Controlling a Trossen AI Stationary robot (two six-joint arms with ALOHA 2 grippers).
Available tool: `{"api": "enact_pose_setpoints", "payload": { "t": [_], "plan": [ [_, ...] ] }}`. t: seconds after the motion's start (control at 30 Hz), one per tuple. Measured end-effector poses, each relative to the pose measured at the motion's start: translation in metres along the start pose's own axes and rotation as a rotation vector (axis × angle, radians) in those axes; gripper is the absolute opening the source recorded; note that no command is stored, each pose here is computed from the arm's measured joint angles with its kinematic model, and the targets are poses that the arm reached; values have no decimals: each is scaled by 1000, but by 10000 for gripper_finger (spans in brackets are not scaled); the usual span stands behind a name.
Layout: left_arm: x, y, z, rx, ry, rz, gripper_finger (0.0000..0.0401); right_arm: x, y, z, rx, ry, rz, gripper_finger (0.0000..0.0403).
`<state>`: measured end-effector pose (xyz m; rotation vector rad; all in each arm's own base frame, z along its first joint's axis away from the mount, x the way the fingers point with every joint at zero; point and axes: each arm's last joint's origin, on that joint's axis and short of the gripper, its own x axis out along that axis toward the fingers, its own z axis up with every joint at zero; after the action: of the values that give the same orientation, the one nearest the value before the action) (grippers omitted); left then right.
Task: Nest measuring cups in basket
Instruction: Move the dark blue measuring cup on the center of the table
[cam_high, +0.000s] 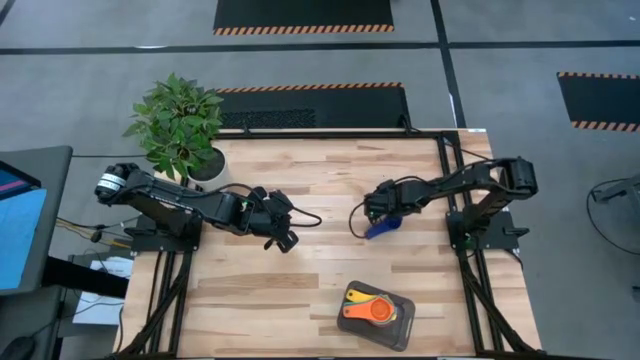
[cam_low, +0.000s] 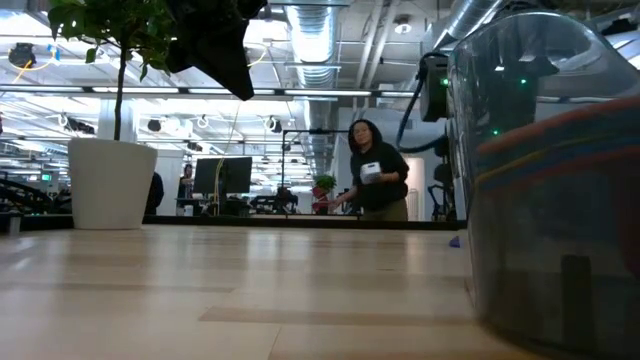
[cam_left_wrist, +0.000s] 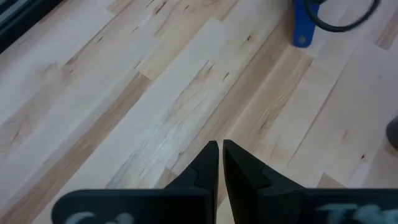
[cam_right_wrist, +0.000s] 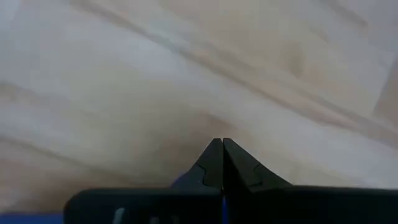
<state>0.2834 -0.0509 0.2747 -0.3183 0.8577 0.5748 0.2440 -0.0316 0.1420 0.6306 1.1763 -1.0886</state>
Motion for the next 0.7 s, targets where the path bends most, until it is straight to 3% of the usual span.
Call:
{"api": "enact_pose_setpoints", "payload": {
  "t": [0.27, 0.6, 0.7],
  "plan": [
    [0, 0, 0, 4, 0, 1, 11, -5, 12, -24, -19, 101, 61, 29],
    [0, 0, 0, 3, 6, -7, 11, -21, 28, -63, 34, 124, 117, 15],
    [0, 0, 0, 3, 6, -6, 11, -24, 27, -69, 27, 59, 91, 25]
  ]
}}
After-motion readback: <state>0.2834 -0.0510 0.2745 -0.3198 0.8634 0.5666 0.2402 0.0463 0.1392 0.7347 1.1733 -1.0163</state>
